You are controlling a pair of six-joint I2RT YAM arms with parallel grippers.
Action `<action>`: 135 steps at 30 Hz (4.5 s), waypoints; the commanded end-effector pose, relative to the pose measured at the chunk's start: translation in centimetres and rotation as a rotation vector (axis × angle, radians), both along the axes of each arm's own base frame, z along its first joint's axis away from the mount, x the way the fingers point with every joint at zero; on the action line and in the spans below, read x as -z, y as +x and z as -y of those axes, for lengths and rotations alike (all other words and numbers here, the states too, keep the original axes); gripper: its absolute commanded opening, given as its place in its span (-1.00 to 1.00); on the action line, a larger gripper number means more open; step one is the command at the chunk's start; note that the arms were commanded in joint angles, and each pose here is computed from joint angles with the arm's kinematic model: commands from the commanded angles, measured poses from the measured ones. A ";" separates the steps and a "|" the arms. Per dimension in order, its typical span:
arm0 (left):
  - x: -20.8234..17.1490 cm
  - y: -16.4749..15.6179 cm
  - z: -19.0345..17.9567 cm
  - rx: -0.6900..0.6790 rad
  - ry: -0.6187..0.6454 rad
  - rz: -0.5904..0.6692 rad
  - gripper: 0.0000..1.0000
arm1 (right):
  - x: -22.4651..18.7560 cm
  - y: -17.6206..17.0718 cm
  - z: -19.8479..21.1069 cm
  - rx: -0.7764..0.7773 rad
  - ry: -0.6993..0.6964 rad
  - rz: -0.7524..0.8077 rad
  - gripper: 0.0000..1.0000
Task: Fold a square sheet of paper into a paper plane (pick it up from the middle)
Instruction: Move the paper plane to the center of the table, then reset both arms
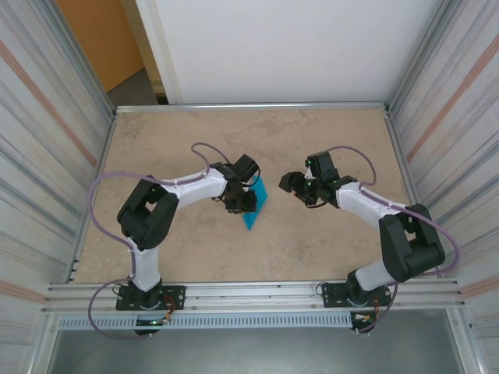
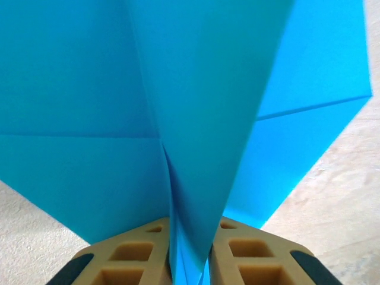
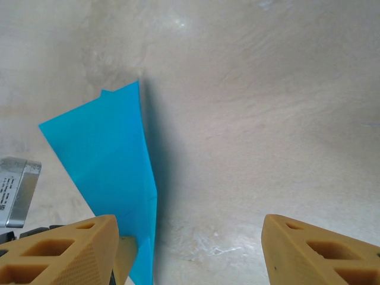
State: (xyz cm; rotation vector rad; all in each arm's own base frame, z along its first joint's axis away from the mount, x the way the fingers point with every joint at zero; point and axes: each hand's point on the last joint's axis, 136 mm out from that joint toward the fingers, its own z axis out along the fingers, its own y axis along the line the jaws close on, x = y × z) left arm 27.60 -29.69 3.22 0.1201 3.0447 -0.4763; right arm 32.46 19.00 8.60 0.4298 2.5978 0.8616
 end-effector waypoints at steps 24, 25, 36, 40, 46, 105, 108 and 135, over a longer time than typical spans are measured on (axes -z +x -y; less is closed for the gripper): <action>-0.8 0.6 -1.1 0.047 0.204 0.056 -0.81 | 0.8 -0.6 0.5 -0.008 -0.016 -0.012 0.30; -1.1 0.8 -1.2 0.049 0.202 0.067 -0.82 | 0.8 -0.6 0.6 -0.002 -0.021 -0.009 0.32; -2.6 7.6 -3.5 0.017 0.186 0.166 -0.85 | 0.5 -0.5 1.5 0.007 -0.067 0.018 0.42; -2.3 10.4 -4.0 0.009 0.204 0.189 -0.85 | 0.8 -0.5 1.4 0.003 -0.067 0.007 0.41; -0.2 12.2 -4.4 -0.003 0.224 0.155 -0.82 | 1.1 -0.3 1.1 -0.006 -0.061 -0.008 0.41; -16.2 11.1 -11.6 -0.322 0.079 0.524 0.33 | -12.0 1.3 11.7 0.150 -0.421 0.373 0.88; -16.1 9.4 -15.4 -0.358 0.121 0.613 0.70 | -13.2 0.9 14.3 0.214 -0.520 0.435 0.98; -10.7 6.2 -33.2 -0.506 0.449 1.005 0.97 | -2.4 5.1 22.3 0.298 -0.759 0.582 0.98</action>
